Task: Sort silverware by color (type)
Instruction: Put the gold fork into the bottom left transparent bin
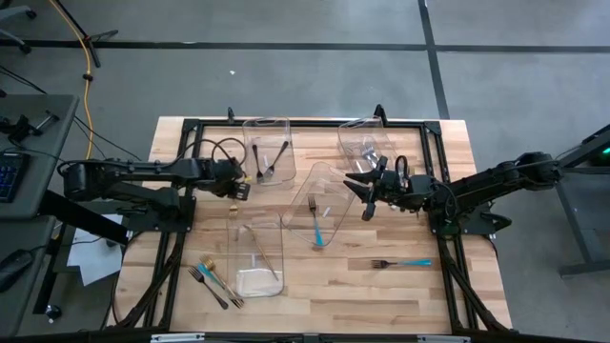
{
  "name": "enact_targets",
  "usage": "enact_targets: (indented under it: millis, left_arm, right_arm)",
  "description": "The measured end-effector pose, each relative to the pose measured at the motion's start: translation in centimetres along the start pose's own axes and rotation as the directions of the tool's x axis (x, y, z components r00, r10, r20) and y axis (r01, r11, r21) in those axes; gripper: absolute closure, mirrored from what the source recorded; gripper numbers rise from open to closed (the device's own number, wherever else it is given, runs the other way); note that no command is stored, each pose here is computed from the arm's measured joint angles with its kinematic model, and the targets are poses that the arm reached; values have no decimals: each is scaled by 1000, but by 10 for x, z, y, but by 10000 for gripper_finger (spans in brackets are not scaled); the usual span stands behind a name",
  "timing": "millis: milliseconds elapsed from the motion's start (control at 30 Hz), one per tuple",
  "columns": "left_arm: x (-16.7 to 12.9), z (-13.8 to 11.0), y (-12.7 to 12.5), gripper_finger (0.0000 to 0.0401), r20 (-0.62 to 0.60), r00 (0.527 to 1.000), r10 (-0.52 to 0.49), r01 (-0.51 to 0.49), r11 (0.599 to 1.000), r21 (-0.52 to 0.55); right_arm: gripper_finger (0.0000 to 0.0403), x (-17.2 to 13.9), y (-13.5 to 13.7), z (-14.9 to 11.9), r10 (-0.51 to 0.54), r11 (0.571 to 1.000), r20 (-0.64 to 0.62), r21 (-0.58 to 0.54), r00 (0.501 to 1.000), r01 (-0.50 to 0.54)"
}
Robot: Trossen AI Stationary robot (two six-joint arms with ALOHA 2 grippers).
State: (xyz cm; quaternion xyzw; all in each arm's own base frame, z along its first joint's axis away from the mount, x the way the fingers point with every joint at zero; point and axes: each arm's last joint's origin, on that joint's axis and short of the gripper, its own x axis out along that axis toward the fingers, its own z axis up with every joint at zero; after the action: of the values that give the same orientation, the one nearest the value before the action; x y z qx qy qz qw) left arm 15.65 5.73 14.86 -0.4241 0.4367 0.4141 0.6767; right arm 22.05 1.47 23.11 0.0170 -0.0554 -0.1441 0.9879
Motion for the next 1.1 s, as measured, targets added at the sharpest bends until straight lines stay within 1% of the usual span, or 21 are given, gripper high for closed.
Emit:
enact_targets:
  millis: [100,233,333,500,833,967,1033,1100]
  left_arm:
    - [1,1,-1,329,8,1000,-6,6,1000,8]
    - [3,-1,1,329,-16,999,34,-34,999,14]
    - [4,-1,2,330,-6,998,61,-61,998,15]
    - [8,0,0,330,4,998,59,-59,998,14]
    - [22,-1,-1,330,-46,991,129,-127,991,28]
    - [23,-1,0,330,-51,990,133,-131,991,31]
    - [22,-1,0,335,-52,990,130,-128,991,46]
    - [21,-2,0,351,-51,990,129,-126,991,54]
  right_arm:
    - [311,0,0,0,0,1000,0,0,1000,0]
    - [311,0,0,0,0,1000,0,0,1000,0]
    - [311,0,0,0,0,1000,0,0,1000,0]
    - [311,0,0,0,0,1000,0,0,1000,0]
    - [311,0,0,0,0,1000,0,0,1000,0]
    - [311,0,0,0,0,1000,0,0,1000,0]
    - [311,0,0,0,0,1000,0,0,1000,0]
    - [311,0,0,0,0,1000,0,0,1000,0]
